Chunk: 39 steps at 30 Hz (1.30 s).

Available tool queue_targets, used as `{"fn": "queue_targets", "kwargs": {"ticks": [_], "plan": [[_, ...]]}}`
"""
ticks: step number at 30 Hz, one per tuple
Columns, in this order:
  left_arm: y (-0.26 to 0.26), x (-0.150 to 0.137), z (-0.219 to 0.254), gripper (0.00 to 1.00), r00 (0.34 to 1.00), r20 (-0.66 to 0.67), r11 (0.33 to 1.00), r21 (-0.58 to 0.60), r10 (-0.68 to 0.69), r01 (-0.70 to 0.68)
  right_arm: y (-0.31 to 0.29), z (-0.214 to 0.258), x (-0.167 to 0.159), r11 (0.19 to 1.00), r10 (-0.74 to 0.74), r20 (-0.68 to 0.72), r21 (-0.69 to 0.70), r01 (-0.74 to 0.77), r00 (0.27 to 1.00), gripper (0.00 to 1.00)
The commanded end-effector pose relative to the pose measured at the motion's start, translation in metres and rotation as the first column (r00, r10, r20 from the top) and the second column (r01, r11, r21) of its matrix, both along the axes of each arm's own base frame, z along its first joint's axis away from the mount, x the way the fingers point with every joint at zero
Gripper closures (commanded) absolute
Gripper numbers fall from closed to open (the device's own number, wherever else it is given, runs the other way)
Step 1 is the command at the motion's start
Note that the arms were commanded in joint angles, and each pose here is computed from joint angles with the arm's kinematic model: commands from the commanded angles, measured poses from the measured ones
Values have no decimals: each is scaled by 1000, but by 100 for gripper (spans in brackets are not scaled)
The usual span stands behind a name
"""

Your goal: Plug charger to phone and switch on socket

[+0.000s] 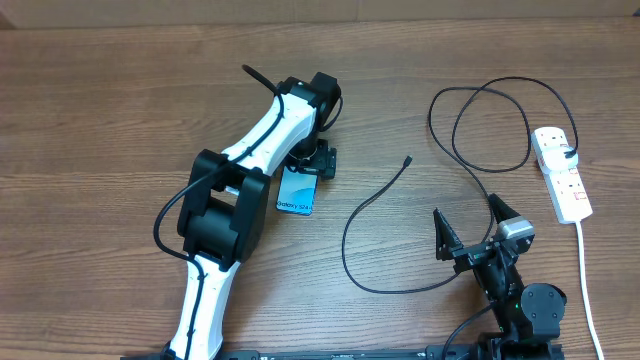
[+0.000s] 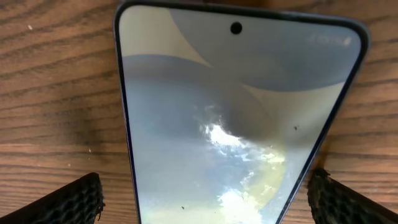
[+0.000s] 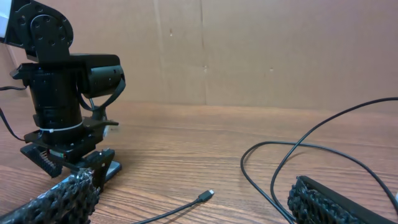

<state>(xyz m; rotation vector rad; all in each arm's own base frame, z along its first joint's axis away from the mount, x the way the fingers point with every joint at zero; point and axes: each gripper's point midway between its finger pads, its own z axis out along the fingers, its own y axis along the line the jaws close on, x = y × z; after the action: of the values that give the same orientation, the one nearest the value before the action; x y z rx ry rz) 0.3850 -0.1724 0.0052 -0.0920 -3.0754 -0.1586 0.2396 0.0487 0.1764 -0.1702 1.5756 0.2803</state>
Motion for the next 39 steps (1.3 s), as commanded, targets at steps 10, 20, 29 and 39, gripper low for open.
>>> {"fn": "queue_targets", "kwargs": {"ticks": [10, 20, 29, 39], "plan": [[34, 2, -25, 0, 998, -26, 995, 80, 63, -61, 1, -1, 0, 1000, 6, 7, -4, -6, 1000, 0], [23, -19, -27, 5, 992, -124, 1000, 18, -14, 17, 1, -1, 0, 1000, 6, 7, -4, -6, 1000, 0], [28, -41, -55, 2, 985, -174, 1000, 13, -11, 14, 1, -1, 0, 1000, 6, 7, -4, -6, 1000, 0], [23, -36, -61, 5, 989, -148, 1000, -19, -11, 8, 1, -1, 0, 1000, 6, 7, -4, -6, 1000, 0]]}}
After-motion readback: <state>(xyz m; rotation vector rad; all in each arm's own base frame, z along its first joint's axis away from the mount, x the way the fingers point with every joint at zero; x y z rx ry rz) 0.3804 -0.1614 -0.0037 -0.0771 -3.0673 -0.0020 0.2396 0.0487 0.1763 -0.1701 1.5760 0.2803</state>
